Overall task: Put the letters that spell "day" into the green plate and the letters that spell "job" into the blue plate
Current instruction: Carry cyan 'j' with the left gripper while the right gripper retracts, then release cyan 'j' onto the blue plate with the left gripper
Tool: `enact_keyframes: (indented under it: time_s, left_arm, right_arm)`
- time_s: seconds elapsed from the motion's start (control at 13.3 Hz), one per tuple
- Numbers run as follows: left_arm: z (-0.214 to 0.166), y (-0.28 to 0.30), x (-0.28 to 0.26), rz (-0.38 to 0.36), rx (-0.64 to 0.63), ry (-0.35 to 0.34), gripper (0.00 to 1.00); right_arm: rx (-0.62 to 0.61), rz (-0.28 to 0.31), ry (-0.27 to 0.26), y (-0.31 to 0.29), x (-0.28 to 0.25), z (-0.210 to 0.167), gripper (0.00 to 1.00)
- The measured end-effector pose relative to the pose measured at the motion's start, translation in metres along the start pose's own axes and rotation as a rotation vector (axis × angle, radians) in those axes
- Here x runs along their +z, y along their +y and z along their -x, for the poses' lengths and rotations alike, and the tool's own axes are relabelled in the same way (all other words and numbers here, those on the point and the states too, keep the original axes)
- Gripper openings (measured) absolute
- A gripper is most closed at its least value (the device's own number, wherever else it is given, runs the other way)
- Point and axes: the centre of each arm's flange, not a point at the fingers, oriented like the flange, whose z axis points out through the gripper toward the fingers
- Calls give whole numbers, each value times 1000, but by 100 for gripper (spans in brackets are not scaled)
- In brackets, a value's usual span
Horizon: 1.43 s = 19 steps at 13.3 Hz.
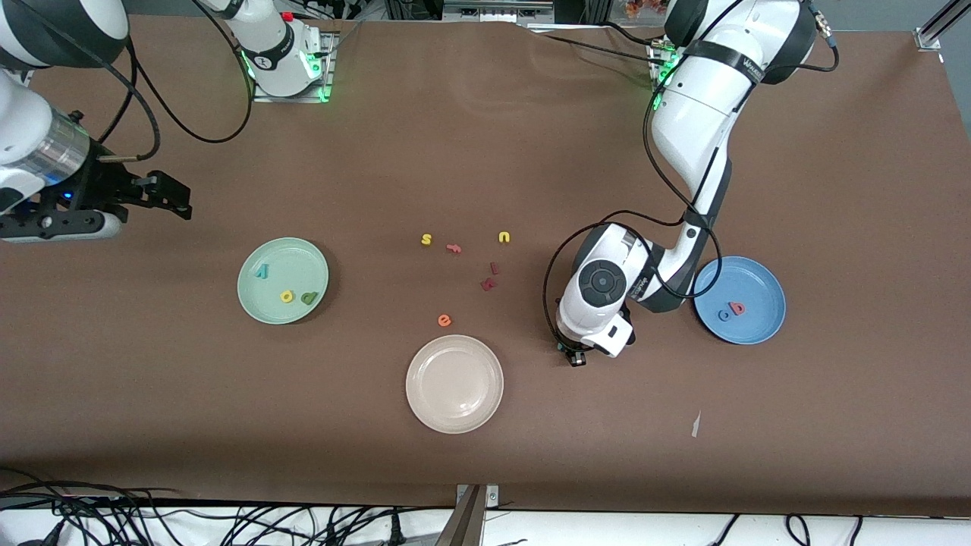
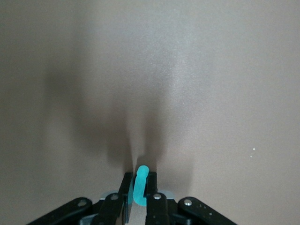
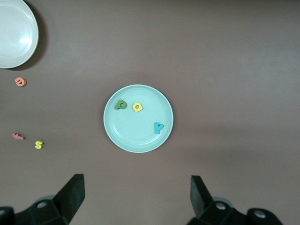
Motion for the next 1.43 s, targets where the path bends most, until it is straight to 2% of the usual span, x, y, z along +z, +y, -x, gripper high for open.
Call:
enact_keyframes:
  time_s: [0.15,0.23,0.45,0.6,0.75,0.98,1.13,1.28,1.43]
  left_arm:
    - [-1,0,0,-17,128,14,16]
    - [-3,-2,-2,-52,225,36,15]
    - [-24,-6,-11,-218,576,93,15]
    - [-56,3,-31,-329,810,89,15]
    - [-93,15,-58,-390,1033,53,15]
    - [-173,26,-104,-406,1298,-21,15]
    - [-237,24,-124,-367,1405,-52,15]
    - [-283,7,-118,-303,1475,-51,15]
    - [-310,-16,-88,-248,1547,-6,15]
  right_arm:
    - [0,1,-5,0,3,-1,100]
    - [-2,1,-6,-1,3,-2,100]
    - [-15,0,-4,-9,3,-2,100]
    - [-10,0,-7,-6,5,-3,100]
    - [-6,2,-17,-4,11,-5,100]
    - [-4,3,-26,-3,17,-9,100]
    - [-9,3,-23,-1,15,-9,100]
    - [-17,4,-21,4,14,-10,100]
    - [-29,4,-22,7,14,-10,100]
